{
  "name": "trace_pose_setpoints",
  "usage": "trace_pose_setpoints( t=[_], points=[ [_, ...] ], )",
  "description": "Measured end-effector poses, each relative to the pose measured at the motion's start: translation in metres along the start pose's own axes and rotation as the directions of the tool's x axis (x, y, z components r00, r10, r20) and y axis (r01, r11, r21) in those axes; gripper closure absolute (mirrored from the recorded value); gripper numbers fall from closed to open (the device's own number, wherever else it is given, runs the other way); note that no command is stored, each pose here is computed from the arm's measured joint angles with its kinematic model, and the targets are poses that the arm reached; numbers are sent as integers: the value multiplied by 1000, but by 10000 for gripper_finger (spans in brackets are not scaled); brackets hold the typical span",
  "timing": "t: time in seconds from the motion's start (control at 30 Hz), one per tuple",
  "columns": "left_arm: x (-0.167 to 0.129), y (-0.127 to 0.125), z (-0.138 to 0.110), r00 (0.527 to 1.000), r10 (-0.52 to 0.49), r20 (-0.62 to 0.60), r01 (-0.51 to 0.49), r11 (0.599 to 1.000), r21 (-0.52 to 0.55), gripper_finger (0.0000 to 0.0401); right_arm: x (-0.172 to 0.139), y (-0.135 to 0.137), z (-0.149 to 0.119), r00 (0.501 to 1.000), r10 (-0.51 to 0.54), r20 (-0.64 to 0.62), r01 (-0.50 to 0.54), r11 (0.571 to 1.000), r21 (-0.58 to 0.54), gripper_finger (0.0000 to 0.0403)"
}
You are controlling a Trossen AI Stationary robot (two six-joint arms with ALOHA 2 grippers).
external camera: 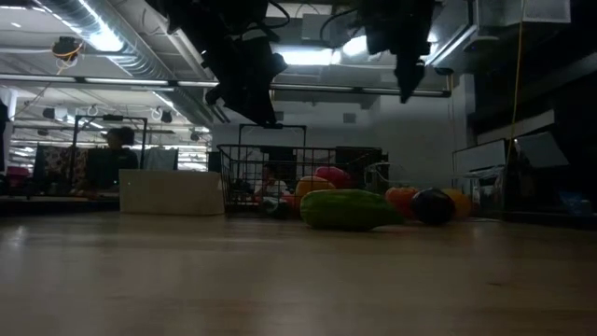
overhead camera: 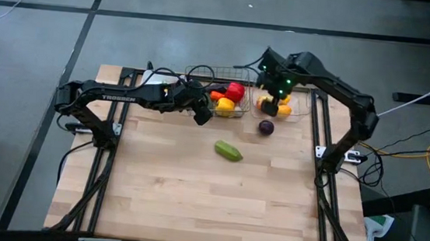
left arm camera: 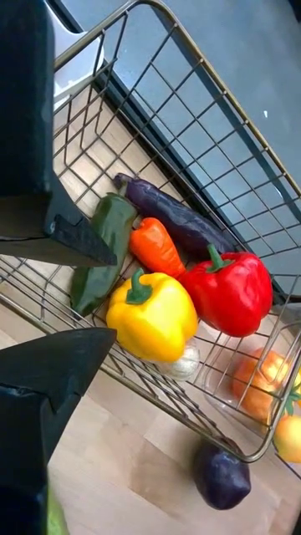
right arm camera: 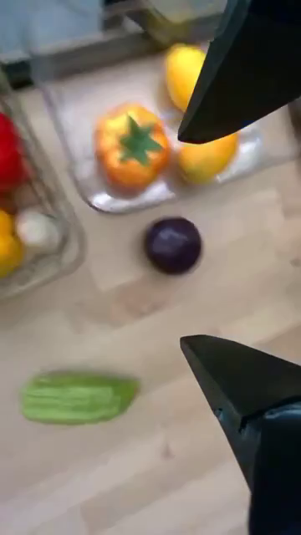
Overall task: Sort produce into baskets
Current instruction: Put the plum into the wire basket
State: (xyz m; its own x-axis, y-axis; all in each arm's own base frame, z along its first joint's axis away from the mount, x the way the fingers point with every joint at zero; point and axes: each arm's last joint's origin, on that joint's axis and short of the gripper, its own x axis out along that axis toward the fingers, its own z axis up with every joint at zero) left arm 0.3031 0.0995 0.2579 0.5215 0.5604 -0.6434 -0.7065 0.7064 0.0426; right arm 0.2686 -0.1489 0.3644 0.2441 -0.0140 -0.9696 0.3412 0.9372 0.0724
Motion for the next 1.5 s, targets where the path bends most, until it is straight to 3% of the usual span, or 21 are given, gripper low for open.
trace_pose_setpoints(
  t=[0.33,0.77,1.1,1.5],
  points=[
    [0,0,0,1000,0,0,0,1000,4,276,30,3,-35,997,28,-74,-8,967,256,13],
    [0,0,0,1000,0,0,0,1000,5,276,95,-1,-55,991,62,-120,-4,903,429,13],
    [0,0,0,1000,0,0,0,1000,5,276,136,-5,-63,998,31,-54,-1,880,476,13],
    [0,0,0,1000,0,0,0,1000,5,276,163,8,-69,989,-148,-2,133,880,456,13]
  ],
)
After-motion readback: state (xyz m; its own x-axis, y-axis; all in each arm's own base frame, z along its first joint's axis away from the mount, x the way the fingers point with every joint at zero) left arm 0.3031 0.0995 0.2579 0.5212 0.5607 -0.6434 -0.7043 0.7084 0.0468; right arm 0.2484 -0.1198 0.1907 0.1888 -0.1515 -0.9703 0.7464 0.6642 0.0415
